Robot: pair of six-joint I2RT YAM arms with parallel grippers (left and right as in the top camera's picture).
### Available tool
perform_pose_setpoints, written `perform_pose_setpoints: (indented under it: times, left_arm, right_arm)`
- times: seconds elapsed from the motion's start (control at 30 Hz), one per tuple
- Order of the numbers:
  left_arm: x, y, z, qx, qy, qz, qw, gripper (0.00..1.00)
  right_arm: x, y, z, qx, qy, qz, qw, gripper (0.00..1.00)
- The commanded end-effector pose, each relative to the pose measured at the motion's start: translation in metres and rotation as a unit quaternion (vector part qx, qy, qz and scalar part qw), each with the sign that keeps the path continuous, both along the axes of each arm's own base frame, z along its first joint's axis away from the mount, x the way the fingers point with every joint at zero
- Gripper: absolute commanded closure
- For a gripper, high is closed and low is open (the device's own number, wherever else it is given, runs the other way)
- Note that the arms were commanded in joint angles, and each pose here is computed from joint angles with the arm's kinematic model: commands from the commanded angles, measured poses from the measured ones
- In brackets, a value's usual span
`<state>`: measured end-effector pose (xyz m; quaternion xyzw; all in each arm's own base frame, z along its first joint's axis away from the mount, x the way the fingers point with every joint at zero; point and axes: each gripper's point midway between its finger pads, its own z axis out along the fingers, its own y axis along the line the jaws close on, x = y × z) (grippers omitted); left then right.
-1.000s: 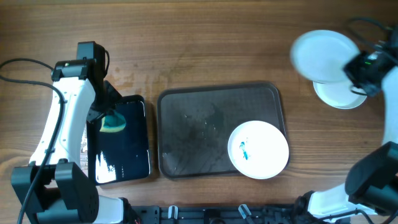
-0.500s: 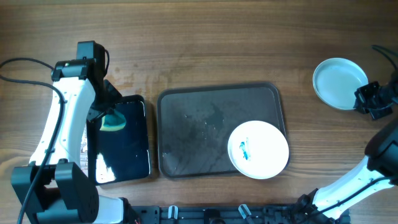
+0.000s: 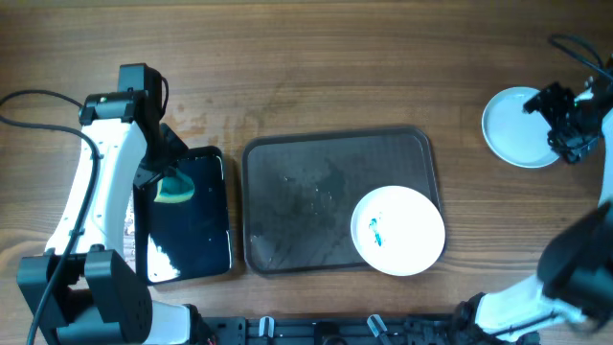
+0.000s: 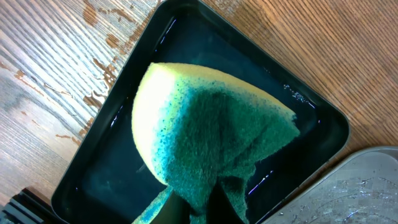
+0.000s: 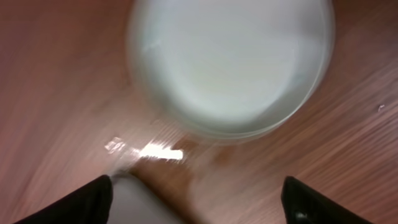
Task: Clean dirty plates on tray and stack at the side
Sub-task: 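Carry the plate right and stack it on the first cleaned plate, then move the right gripper to the last stained plate and grip its rim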
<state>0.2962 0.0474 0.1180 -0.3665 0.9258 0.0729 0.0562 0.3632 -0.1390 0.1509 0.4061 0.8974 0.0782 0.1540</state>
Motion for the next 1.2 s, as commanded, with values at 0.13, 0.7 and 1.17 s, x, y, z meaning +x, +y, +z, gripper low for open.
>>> perform_pose_setpoints:
  times: [0.13,0.7,1.17]
  left_arm:
    - [0.011,0.001,0.01,-0.002,-0.03,-0.006,1.0,0.96]
    - [0.013,0.0,0.01,-0.001,-0.032,-0.019,0.999,0.96]
    - [0.013,-0.002,0.01,-0.008,-0.033,-0.02,0.999,0.96]
  right_arm:
    - [-0.049,0.162,0.028,0.058,0.055,0.17,0.982,0.0]
    - [-0.2,0.182,-0.141,0.127,0.226,0.103,0.96,0.27]
    - [-0.159,0.164,-0.094,0.07,0.192,0.126,0.971,0.23]
